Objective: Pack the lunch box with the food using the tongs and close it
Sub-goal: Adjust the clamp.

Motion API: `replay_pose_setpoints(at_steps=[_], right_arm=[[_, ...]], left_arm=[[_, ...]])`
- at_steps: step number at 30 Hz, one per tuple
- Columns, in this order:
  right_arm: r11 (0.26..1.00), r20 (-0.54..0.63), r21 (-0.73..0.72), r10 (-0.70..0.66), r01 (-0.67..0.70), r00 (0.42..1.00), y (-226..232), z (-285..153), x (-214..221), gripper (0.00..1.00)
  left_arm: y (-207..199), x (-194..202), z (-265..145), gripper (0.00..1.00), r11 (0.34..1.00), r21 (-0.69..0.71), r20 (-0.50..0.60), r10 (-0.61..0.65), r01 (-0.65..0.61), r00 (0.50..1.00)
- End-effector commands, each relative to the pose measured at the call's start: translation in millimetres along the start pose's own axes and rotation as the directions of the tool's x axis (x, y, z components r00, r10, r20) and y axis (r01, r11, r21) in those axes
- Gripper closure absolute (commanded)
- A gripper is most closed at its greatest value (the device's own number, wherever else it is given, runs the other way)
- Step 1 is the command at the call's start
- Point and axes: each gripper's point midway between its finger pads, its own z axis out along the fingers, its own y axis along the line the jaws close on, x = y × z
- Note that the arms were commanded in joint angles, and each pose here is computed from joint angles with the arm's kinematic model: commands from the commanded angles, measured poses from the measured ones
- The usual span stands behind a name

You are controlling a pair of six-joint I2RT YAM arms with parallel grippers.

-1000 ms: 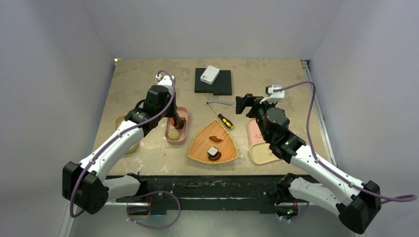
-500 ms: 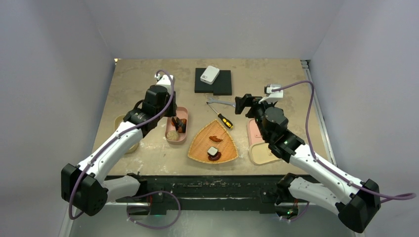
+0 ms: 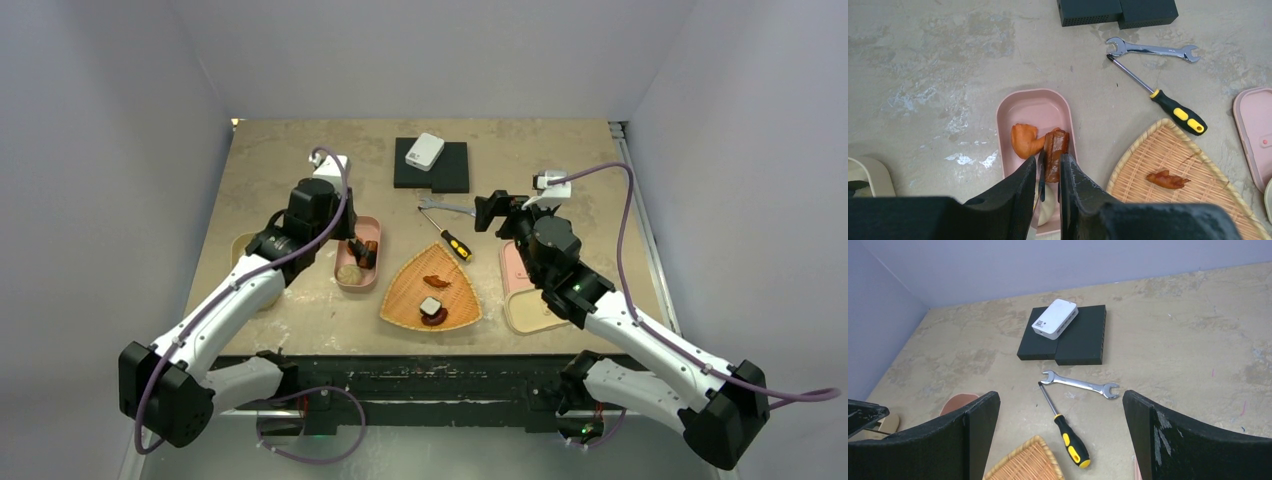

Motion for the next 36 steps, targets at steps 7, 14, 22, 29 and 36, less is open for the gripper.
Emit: replay_pose_setpoints(at_steps=[7,14,22,29,36], right_arm=[[1.000,0.037,0.015,0.010,-0.010,0.999,-3.1,-2.1,-12.2,0.04],[0.997,0.061,-0.076,-0.001,0.005,0.998,9.5,-6.9,-16.5,0.04],[0.896,0.141,-0.424,-0.078,0.131,0.987,69.5,-22.2,-23.6,0.08],[0.764,0.150,-0.632,-0.049,0.134,0.987,121.2,-34.9,-7.7,0.11],[0.698,0.159,-0.703,-0.031,0.135,0.987,170.2,-48.5,12.1,0.11]], left_arm=[[0.5,-30.5,-16.2,0.99,1.000,0.007,0.091,0.014,-0.015,0.996],[1.6,-41.2,-29.3,1.00,0.999,-0.003,0.066,0.047,-0.047,0.997],[-1.6,-53.8,-43.7,1.00,0.999,0.013,0.072,0.049,-0.050,0.996],[-16.4,-73.1,-58.7,1.00,0.996,0.083,0.091,0.026,-0.033,0.996],[-42.9,-80.5,-67.1,1.00,0.976,0.213,0.044,0.025,-0.034,0.999]])
